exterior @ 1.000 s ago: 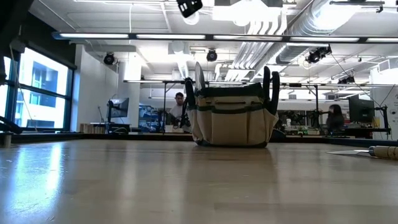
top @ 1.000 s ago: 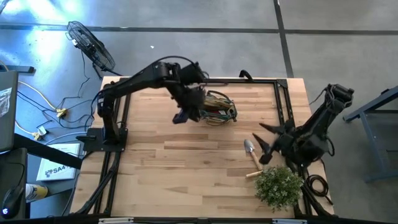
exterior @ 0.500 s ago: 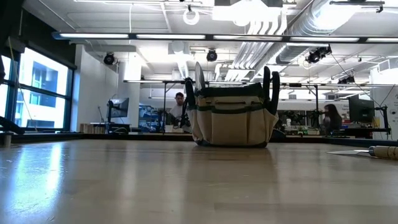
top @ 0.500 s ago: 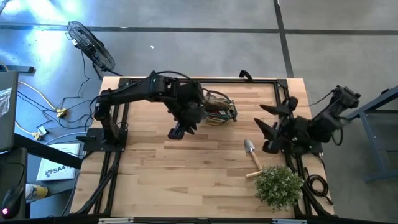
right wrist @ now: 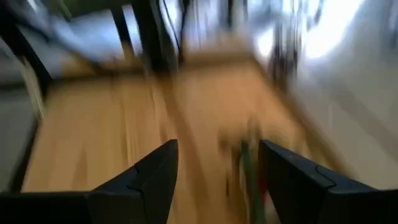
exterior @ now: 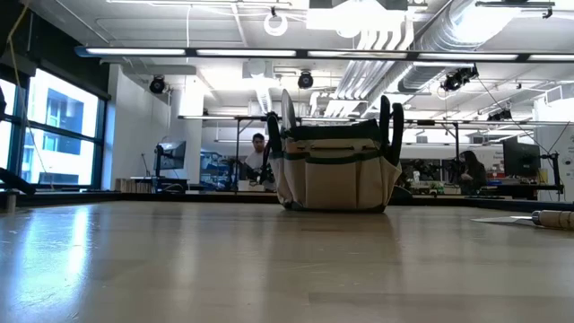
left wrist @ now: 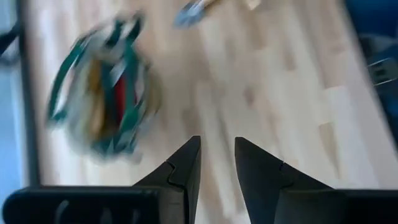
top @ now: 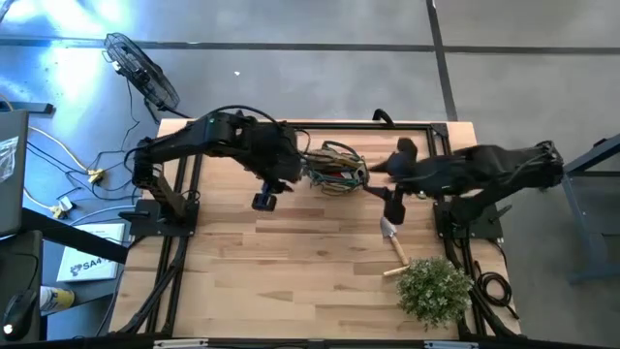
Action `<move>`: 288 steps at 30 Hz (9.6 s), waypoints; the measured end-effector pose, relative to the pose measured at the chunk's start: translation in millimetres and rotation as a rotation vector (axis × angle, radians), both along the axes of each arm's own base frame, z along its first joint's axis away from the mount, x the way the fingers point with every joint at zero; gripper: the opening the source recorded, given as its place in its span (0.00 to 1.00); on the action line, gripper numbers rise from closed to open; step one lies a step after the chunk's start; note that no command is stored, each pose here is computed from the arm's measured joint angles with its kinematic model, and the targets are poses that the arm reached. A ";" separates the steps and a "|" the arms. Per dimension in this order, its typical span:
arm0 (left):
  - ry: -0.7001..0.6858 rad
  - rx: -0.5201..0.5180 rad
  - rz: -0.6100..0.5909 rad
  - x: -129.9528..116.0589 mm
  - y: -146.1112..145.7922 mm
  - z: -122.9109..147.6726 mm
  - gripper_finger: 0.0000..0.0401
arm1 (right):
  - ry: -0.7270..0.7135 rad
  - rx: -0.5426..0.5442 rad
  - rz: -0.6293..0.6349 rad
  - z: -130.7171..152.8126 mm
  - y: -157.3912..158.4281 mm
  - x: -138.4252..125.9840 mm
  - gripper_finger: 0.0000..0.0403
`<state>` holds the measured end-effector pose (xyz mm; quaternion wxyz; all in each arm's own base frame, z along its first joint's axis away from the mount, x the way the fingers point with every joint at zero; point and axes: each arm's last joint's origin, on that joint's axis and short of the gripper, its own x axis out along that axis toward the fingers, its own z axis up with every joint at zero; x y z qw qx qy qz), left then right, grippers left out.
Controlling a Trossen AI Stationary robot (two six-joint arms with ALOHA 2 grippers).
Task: Pick & Place Garden tools in Gardening bag
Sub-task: Put the top brown trowel into the light brown gardening bag
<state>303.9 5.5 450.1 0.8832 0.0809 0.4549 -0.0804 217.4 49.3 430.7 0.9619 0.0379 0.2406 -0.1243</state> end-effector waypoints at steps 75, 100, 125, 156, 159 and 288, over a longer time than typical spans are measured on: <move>0.159 0.261 0.535 -46.8 12.8 -139.9 0.23 | 0.872 0.859 -0.677 -282.6 18.4 -17.5 0.53; 0.159 0.307 0.556 -48.6 14.0 -139.1 0.23 | 0.945 0.814 -0.747 -308.4 22.5 -13.6 0.50; 0.232 0.201 0.535 -53.7 10.8 -142.0 0.23 | 0.923 0.715 -0.683 -303.6 22.4 -17.7 0.13; 0.049 -0.344 -0.021 -34.3 -9.4 -211.0 0.23 | -0.160 -0.026 -0.572 -228.7 13.8 50.0 0.13; 0.015 -0.320 -0.053 -33.9 -9.2 -218.4 0.23 | -0.130 -0.045 -0.580 -237.1 9.1 53.2 0.13; 0.130 -0.525 -0.032 -48.8 -13.9 -250.1 0.23 | -0.229 -0.240 -0.471 -196.3 -77.2 76.4 0.13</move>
